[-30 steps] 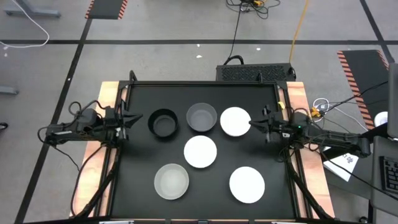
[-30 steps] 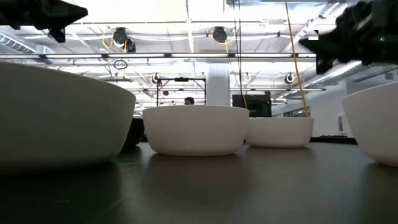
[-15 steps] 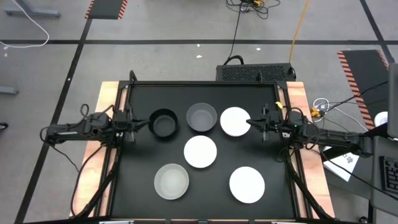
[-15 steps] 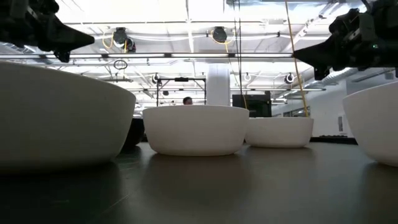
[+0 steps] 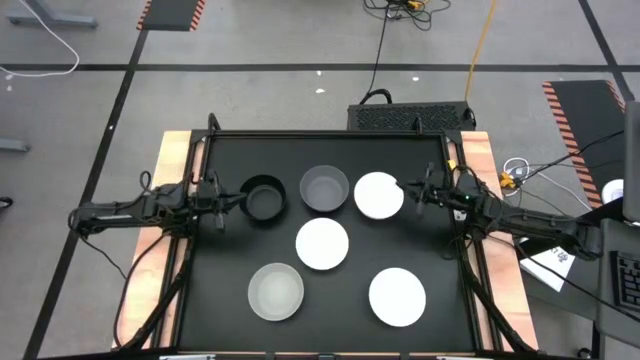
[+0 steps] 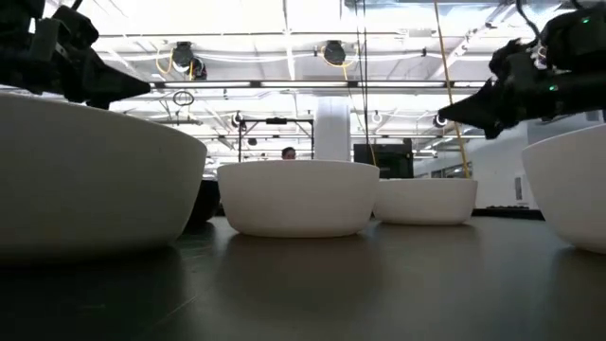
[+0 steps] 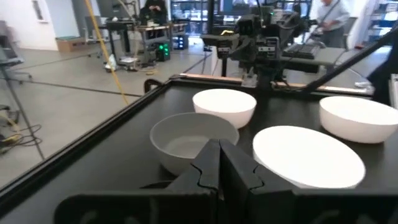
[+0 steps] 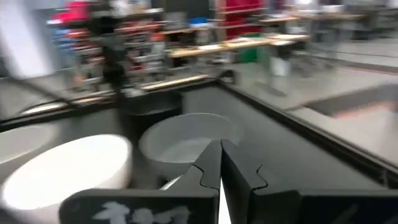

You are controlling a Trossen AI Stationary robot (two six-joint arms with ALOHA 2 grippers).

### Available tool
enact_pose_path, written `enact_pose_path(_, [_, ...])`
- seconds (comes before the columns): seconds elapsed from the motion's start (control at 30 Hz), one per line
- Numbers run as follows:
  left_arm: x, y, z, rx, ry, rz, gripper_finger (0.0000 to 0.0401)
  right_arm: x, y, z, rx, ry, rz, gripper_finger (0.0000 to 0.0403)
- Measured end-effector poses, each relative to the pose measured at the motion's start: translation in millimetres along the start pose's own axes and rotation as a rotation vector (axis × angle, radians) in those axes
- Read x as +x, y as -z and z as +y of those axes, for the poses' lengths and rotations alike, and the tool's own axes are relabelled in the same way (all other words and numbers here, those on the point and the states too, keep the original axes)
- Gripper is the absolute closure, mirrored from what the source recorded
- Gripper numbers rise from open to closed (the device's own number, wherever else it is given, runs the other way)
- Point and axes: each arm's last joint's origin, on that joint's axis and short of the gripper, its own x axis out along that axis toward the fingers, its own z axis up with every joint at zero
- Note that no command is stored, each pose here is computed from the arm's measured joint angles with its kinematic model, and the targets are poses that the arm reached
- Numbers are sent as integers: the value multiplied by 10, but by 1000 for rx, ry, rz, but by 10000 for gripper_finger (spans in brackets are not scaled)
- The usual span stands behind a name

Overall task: Nest bowls inside each other
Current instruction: Stack the top white bowl on the middle white bowl

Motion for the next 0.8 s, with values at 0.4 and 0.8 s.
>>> enact_pose_path(0.4, [8,-14,69,16,-38,-12,393,286,-208,-199,109,151,225,340])
enact_pose_path(0.8, [8,4,49,18,43,6,393,598,-634,-278,206,245,595,155])
